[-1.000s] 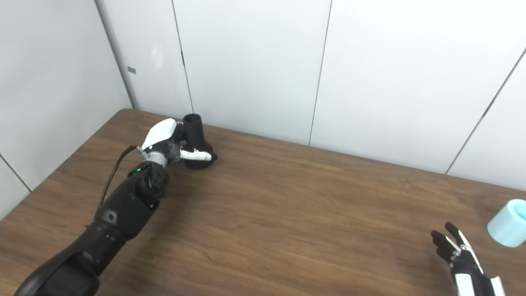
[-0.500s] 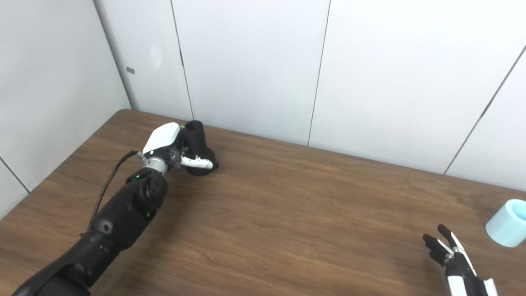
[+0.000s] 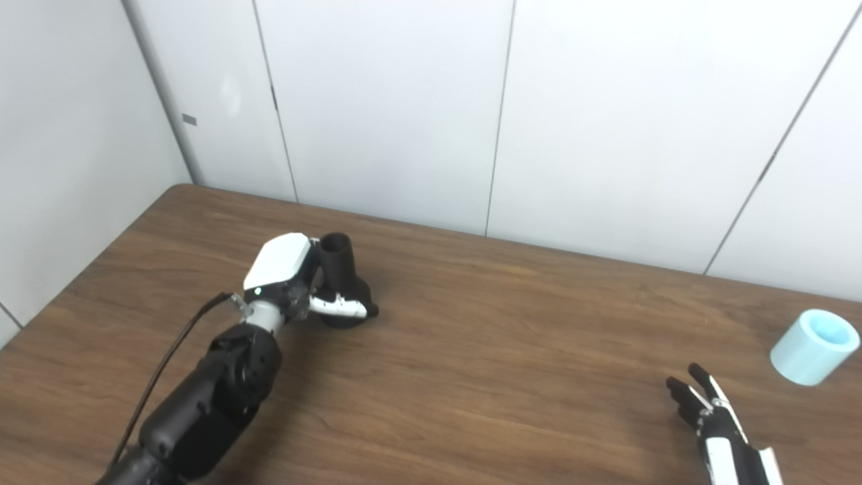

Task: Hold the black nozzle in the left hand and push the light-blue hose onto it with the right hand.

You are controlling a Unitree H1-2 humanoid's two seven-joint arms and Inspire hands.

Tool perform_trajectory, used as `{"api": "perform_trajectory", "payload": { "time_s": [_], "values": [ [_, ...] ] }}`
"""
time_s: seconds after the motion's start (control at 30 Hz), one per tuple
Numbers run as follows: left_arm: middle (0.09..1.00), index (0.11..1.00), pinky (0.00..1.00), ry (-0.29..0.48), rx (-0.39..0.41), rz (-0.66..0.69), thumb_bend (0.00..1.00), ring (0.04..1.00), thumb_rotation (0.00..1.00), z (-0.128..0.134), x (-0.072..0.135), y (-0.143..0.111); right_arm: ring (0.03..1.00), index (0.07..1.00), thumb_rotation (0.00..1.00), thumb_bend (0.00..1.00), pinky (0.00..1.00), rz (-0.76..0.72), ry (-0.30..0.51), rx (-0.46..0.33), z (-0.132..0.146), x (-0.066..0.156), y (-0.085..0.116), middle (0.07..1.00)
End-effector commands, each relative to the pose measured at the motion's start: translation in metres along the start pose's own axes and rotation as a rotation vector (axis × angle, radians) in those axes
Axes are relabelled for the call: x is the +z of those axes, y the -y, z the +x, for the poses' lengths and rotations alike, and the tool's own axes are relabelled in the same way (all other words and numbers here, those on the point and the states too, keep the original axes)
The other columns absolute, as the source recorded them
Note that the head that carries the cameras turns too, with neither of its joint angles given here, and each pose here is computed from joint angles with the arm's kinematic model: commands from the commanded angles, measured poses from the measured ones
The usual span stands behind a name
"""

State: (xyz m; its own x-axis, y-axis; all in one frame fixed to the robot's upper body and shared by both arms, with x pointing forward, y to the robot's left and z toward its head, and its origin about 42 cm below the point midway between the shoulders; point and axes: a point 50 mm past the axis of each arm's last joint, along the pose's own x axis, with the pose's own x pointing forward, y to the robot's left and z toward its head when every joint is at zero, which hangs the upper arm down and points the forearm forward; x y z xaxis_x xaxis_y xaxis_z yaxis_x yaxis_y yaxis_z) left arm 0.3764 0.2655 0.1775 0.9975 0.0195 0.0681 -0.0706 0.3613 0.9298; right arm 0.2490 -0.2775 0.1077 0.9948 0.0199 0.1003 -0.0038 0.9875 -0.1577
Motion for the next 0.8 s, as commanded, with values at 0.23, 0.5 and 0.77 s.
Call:
{"api": "perform_trajectory", "payload": {
  "time_s": [0.23,0.5,0.77],
  "values": [
    [0.482,0.497,1.00,0.090,-0.020,-0.025,0.52,0.682,0.00,-0.040,0.035,0.021,0.835,0.919,1.00,0.43,0.80,0.007,-0.063,-0.004,-0.012,-0.011,-0.015,0.823],
    [0.463,0.507,1.00,0.173,-0.070,-0.059,0.52,0.675,0.00,-0.061,0.065,0.039,0.832,0.916,1.00,0.44,0.79,0.033,-0.072,-0.023,-0.006,-0.008,-0.024,0.815],
    [0.453,0.509,0.93,0.278,-0.136,-0.104,0.52,0.671,0.00,-0.080,0.098,0.055,0.841,0.887,0.77,0.46,0.80,0.033,-0.038,-0.104,0.002,0.010,-0.021,0.817]
  ]
}}
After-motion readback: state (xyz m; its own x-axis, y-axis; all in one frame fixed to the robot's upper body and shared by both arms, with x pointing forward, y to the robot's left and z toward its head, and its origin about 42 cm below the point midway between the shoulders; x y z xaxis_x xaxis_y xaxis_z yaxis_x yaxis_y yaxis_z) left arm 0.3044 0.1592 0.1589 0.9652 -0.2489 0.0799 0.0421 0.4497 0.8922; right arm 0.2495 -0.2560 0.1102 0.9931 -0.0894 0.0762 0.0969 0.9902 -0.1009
